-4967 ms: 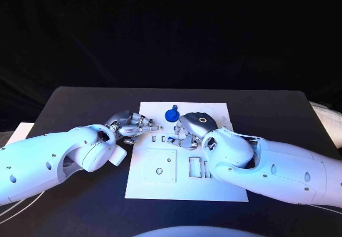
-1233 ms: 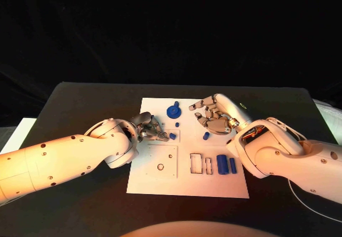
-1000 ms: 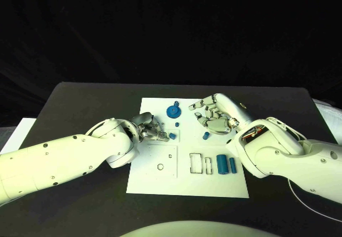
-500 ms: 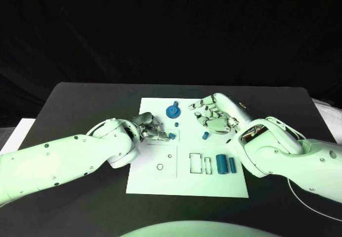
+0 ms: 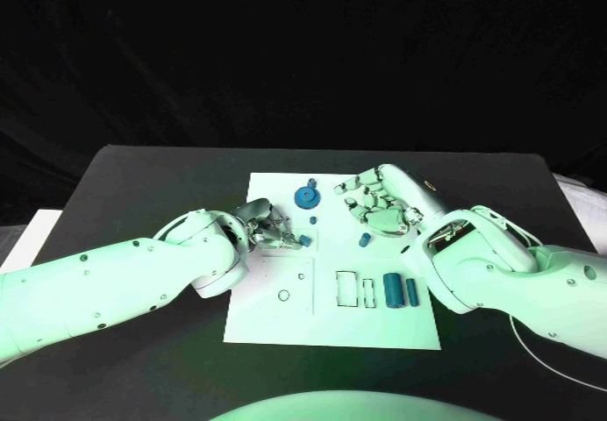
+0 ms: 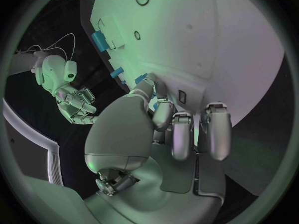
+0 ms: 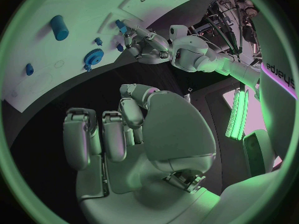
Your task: Assemble the parts on the task board
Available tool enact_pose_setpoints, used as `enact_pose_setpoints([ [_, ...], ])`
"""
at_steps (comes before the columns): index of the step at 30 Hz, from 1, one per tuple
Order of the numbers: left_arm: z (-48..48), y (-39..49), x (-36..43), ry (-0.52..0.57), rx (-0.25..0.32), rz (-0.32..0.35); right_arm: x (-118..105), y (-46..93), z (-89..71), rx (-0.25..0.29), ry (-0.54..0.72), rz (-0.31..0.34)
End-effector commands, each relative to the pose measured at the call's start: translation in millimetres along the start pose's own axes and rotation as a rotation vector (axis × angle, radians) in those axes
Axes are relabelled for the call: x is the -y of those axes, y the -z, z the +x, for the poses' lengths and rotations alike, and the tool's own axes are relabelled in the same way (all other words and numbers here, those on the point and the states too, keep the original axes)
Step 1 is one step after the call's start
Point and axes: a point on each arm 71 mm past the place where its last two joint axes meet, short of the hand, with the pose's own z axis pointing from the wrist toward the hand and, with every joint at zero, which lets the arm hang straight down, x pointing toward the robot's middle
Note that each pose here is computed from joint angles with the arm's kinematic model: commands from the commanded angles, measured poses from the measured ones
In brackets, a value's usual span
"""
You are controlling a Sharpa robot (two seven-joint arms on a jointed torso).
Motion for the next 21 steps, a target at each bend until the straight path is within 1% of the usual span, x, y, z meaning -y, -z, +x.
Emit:
enact_pose_setpoints([
  [1, 0.2, -0.2, 0.6, -0.002, 0.004, -0.005, -0.9, -0.2, 0.5, -0.006, 0.005, -0.006],
  [21, -0.6, -0.5, -0.2, 0.012, 0.013, -0.015, -0.9, -0.6, 1.1, -0.011, 0.006, -0.005],
])
